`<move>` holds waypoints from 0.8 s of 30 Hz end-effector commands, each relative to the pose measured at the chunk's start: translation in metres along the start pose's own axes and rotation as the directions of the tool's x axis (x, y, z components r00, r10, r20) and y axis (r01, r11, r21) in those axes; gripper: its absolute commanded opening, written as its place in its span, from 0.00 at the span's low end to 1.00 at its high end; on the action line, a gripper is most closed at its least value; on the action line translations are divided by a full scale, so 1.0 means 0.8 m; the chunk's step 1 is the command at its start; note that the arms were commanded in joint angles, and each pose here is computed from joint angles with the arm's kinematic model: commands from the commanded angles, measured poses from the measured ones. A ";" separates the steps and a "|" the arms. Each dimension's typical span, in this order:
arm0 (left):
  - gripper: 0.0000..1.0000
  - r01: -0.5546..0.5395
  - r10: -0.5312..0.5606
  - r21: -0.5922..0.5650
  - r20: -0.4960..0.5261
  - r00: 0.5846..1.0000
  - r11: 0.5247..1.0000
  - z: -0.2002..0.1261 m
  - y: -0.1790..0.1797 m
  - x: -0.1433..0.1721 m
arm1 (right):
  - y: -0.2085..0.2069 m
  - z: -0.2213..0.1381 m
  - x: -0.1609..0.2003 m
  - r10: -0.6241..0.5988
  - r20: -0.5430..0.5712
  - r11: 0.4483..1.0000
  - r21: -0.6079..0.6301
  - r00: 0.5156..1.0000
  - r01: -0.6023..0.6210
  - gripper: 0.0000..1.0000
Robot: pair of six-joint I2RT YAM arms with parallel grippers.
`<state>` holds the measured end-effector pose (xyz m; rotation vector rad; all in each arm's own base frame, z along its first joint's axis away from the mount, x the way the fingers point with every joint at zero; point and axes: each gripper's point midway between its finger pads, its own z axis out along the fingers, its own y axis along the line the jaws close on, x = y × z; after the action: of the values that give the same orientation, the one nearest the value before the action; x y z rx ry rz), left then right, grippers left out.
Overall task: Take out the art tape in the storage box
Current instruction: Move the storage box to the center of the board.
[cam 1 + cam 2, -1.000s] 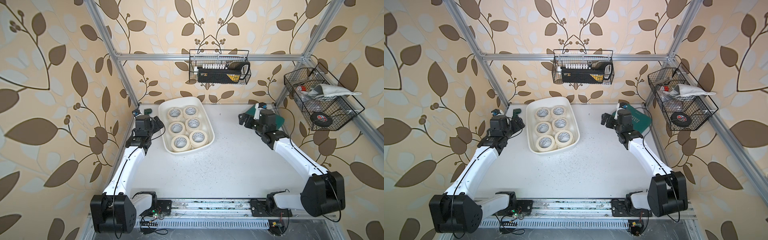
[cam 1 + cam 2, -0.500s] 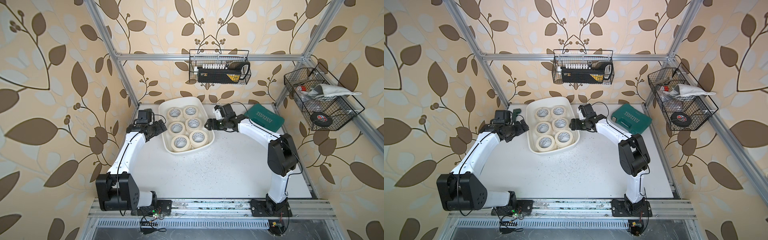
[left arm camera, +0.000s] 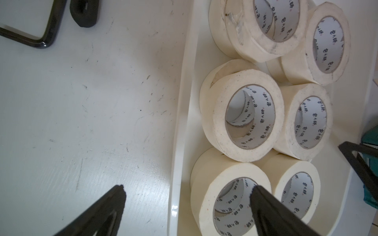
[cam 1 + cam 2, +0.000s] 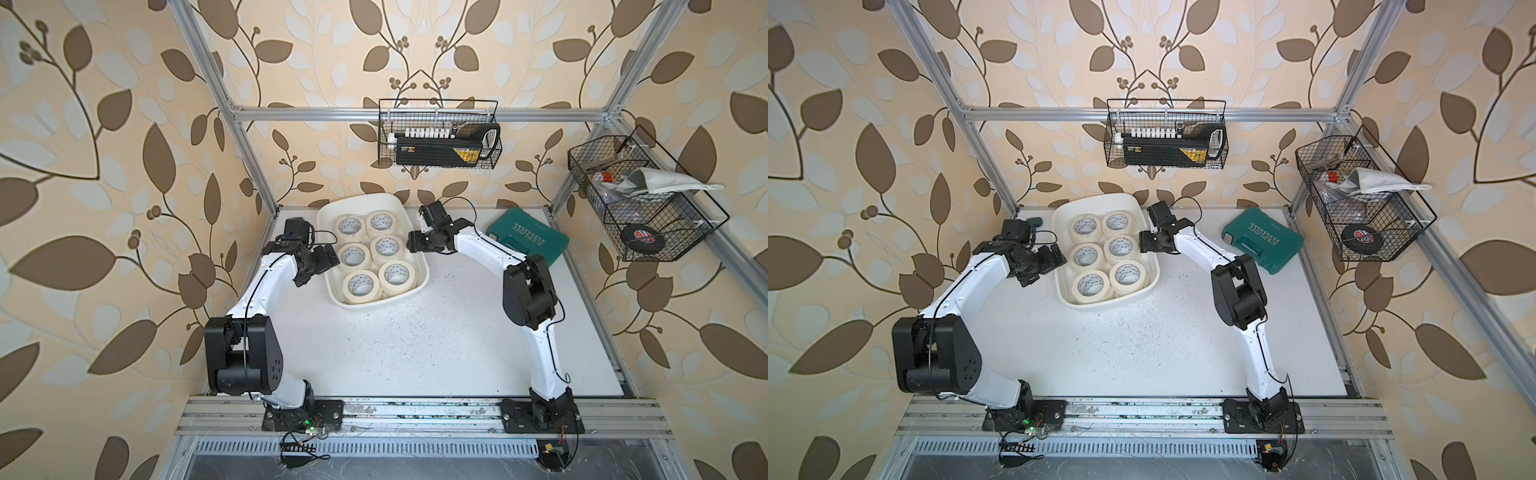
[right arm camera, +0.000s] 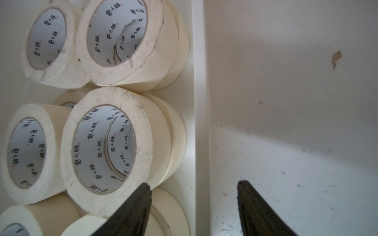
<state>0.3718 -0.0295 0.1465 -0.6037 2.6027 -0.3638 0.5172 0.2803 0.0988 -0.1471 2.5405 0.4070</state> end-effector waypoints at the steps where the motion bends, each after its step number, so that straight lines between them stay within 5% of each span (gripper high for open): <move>1: 0.98 -0.019 0.018 0.038 0.032 0.999 0.999 -0.018 -0.011 -0.011 | 0.000 0.010 -0.004 -0.012 -0.004 1.000 0.026 1.000 0.012 0.55; 16: 0.99 -0.017 0.008 0.117 0.073 0.997 0.993 -0.064 -0.031 -0.011 | -0.012 0.017 -0.024 0.021 0.052 0.995 0.095 0.998 -0.026 0.00; 24: 0.99 -0.052 0.052 0.159 0.008 0.999 0.986 -0.064 -0.048 0.004 | -0.050 -0.017 -0.013 0.085 0.097 0.980 0.171 0.992 -0.101 0.00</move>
<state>0.3584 -0.0437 0.1843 -0.5519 2.5569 -0.4802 0.5310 0.2695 0.0938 -0.0747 2.4959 0.3021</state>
